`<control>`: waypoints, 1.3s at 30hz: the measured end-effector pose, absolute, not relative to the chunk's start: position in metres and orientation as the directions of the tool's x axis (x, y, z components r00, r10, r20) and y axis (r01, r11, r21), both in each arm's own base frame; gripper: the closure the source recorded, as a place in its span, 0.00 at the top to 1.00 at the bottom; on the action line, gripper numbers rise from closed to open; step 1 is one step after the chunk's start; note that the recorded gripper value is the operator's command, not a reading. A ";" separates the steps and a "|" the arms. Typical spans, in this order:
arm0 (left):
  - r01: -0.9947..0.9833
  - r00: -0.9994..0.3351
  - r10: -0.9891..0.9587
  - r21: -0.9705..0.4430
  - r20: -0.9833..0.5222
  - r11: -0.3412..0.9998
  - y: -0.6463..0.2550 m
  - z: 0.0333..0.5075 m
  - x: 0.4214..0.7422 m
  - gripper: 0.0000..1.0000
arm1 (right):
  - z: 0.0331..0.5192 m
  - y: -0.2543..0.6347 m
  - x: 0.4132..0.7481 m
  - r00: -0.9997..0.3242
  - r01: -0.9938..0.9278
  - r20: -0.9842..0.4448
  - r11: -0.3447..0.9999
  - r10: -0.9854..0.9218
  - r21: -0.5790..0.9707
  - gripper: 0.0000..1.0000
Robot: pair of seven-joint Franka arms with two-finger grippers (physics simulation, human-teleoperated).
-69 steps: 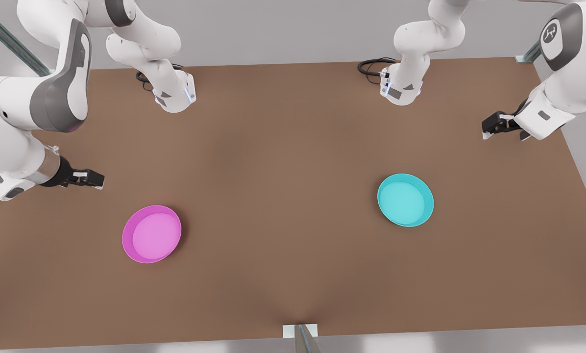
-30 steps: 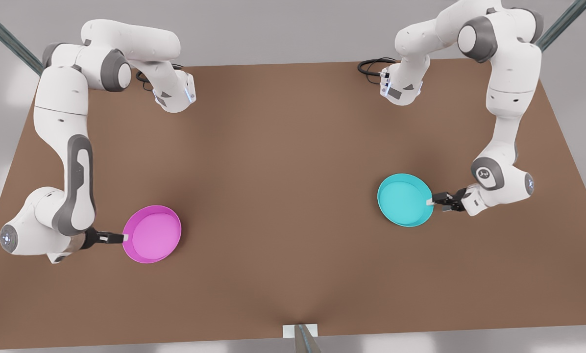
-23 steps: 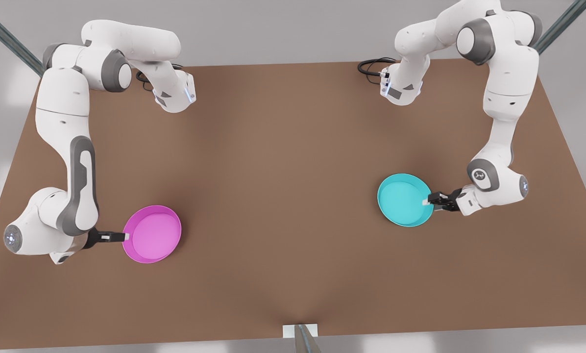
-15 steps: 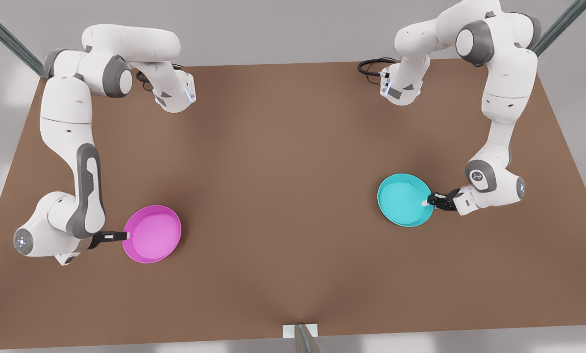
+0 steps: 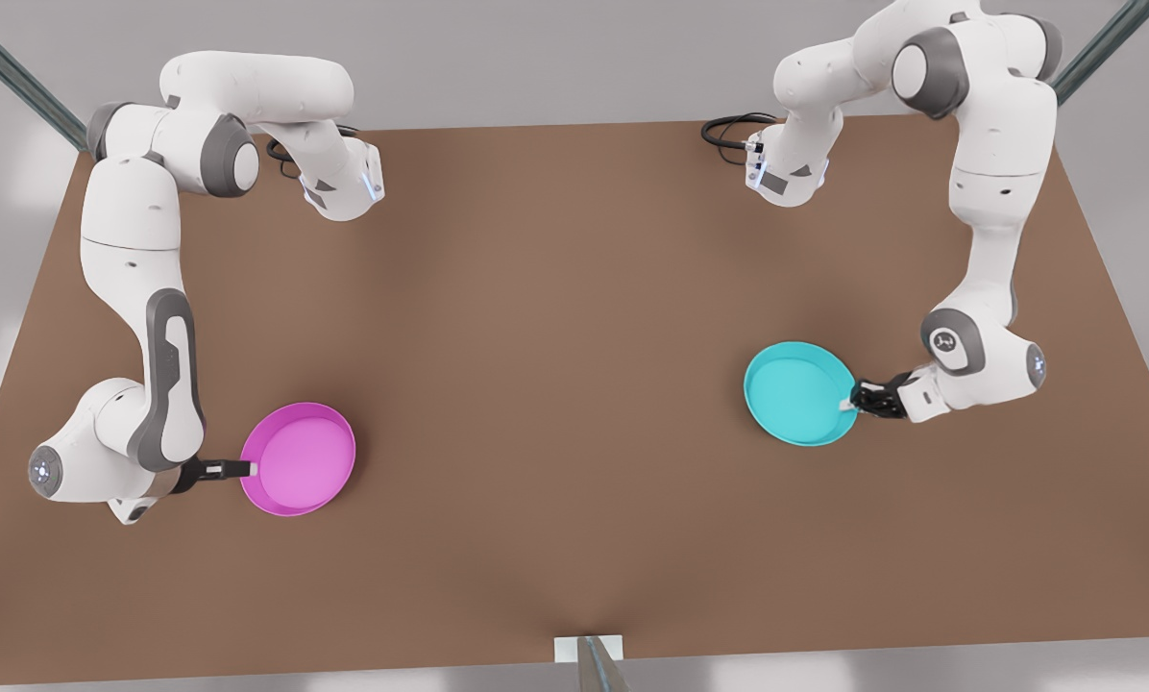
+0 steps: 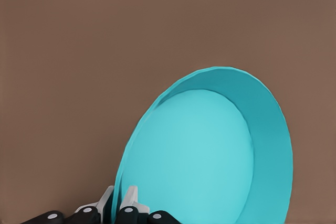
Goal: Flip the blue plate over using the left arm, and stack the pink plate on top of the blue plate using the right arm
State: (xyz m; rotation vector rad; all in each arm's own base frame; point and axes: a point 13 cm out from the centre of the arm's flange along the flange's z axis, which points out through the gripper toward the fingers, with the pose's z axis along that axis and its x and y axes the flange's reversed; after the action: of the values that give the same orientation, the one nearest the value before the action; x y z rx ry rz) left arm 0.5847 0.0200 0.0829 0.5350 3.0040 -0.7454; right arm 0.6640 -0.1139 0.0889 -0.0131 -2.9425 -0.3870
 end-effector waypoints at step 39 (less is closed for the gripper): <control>0.097 -0.951 0.265 0.970 0.157 -0.224 -0.373 0.281 0.544 0.21 | 0.084 -0.115 0.666 -0.987 -0.025 0.150 0.965 -0.066 0.262 1.00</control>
State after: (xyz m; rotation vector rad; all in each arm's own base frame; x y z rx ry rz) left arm 0.5443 -0.3733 0.2813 0.4434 1.8842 2.3346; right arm 0.6657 -0.1153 0.0845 0.0690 -2.9572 -0.3917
